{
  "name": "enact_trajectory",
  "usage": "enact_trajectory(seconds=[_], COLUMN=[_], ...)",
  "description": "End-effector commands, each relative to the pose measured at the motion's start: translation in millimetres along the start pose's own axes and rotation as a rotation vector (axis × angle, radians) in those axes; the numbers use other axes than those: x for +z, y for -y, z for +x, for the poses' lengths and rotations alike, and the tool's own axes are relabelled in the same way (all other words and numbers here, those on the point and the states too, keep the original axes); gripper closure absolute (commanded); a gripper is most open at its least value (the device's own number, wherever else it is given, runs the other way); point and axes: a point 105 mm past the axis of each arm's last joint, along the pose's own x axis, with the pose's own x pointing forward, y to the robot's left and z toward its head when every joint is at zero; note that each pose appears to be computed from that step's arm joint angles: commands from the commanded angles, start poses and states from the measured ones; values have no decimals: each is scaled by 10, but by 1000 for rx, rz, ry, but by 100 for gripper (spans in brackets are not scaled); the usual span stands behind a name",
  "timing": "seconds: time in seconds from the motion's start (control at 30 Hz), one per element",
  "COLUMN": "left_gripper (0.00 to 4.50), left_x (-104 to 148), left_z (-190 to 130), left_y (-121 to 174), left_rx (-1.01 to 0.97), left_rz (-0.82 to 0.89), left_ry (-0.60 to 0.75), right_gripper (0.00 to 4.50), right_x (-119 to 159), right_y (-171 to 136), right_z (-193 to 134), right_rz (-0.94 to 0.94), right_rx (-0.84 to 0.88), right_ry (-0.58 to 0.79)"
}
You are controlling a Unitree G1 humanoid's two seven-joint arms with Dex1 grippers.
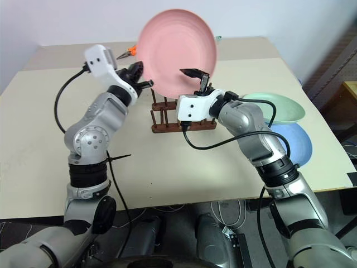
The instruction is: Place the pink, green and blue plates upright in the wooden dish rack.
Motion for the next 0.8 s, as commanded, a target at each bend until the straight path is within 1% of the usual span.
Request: enact_trajectory(seconds=[0.03,0.07,0.1,0.27,0.3,0.37,0.43,0.47,0.5,0.57,0.6,0.63,0.67,0.7,0.73,0.8], left_gripper=[450,450,450,450,421,361,263,215,215,215,215,215,215,215,215,215], left_x=[98,76,73,51,76,135,376,518,634,793,809,765,653,529,376,138], left_z=[-52,-57,-61,-64,-60,-52,-53,-56,-67,-110,-123,-135,-154,-179,-221,-318], left_y=[194,195,183,128,127,119,53,-65,-181,-397,-443,-455,-445,-436,-398,-285], left_rx=[-82,-84,-78,-72,-75,-75,-56,-12,29,102,110,93,36,-25,-112,-272], left_rz=[32,33,28,-24,-56,-113,-167,-187,-176,1,125,309,455,545,601,622], left_ry=[30,20,18,-3,7,33,153,217,269,331,332,311,271,230,181,111], right_gripper=[78,138,177,426,446,450,450,450,450,450,450,450,450,450,450,450], right_x=[14,6,3,-46,-47,-51,-77,-113,-154,-253,-279,-291,-277,-252,-210,-114], right_y=[95,86,69,-61,-63,-61,-48,-21,14,139,213,307,409,480,547,619], right_z=[14,14,12,-22,-26,-32,-47,-71,-99,-200,-249,-309,-372,-428,-485,-565], right_rz=[-104,-106,-109,-127,-132,-141,-155,-142,-125,-51,6,95,233,372,552,874], right_rx=[-53,-55,-50,-14,-17,-24,-32,-46,-63,-126,-167,-214,-265,-301,-329,-341], right_ry=[4,2,1,-14,-15,-18,-31,-45,-61,-87,-87,-74,-40,4,67,187])
